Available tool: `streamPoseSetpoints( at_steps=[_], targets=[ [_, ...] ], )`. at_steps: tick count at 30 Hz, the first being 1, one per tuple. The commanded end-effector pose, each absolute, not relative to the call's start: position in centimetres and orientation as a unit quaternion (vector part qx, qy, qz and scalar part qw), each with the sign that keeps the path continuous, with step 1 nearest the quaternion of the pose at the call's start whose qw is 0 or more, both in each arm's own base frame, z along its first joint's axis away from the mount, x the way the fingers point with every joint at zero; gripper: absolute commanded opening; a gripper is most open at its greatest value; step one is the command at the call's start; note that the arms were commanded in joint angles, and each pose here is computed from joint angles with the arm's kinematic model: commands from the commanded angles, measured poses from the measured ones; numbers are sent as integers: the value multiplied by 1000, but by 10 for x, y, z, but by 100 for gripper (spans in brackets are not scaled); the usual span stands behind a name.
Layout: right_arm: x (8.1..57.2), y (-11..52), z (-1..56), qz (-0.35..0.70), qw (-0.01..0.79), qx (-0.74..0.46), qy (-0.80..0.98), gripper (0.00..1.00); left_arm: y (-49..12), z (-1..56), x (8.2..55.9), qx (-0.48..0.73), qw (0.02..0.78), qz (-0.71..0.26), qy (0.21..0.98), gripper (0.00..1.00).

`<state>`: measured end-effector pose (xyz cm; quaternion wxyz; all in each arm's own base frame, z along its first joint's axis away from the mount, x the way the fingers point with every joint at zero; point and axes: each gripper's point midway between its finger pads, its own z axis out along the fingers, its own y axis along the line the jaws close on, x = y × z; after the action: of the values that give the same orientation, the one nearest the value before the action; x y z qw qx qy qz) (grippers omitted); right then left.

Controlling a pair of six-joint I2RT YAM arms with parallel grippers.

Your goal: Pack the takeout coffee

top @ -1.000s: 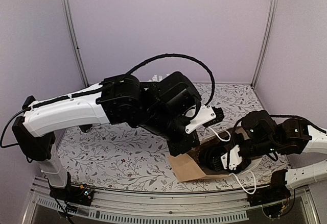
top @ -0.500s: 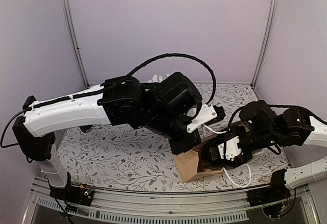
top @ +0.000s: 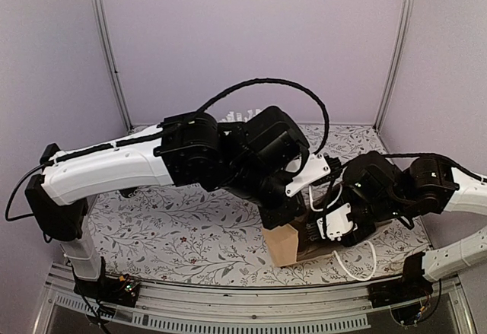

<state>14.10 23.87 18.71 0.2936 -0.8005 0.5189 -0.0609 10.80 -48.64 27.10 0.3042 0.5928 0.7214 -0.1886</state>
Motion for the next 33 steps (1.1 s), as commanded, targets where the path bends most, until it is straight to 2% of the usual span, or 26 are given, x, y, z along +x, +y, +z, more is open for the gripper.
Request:
streamPoseSetpoints(
  at_steps=[1,6,21,29,33],
  targets=[
    [144,231,189,-89,305,-796,516,31,-502,286,89,603,320,-225,695,0],
    [139,221,175,-97,311,-807,492,31,-503,289,85,608,323,-232,688,0],
    [111,222,171,-34,379,-824,420,31,-500,296,77,626,365,-260,639,1],
    [102,219,165,-15,403,-822,401,31,-507,293,70,657,373,-254,604,7],
    [102,216,159,-19,399,-824,403,31,-511,292,68,672,371,-245,593,16]
  ],
)
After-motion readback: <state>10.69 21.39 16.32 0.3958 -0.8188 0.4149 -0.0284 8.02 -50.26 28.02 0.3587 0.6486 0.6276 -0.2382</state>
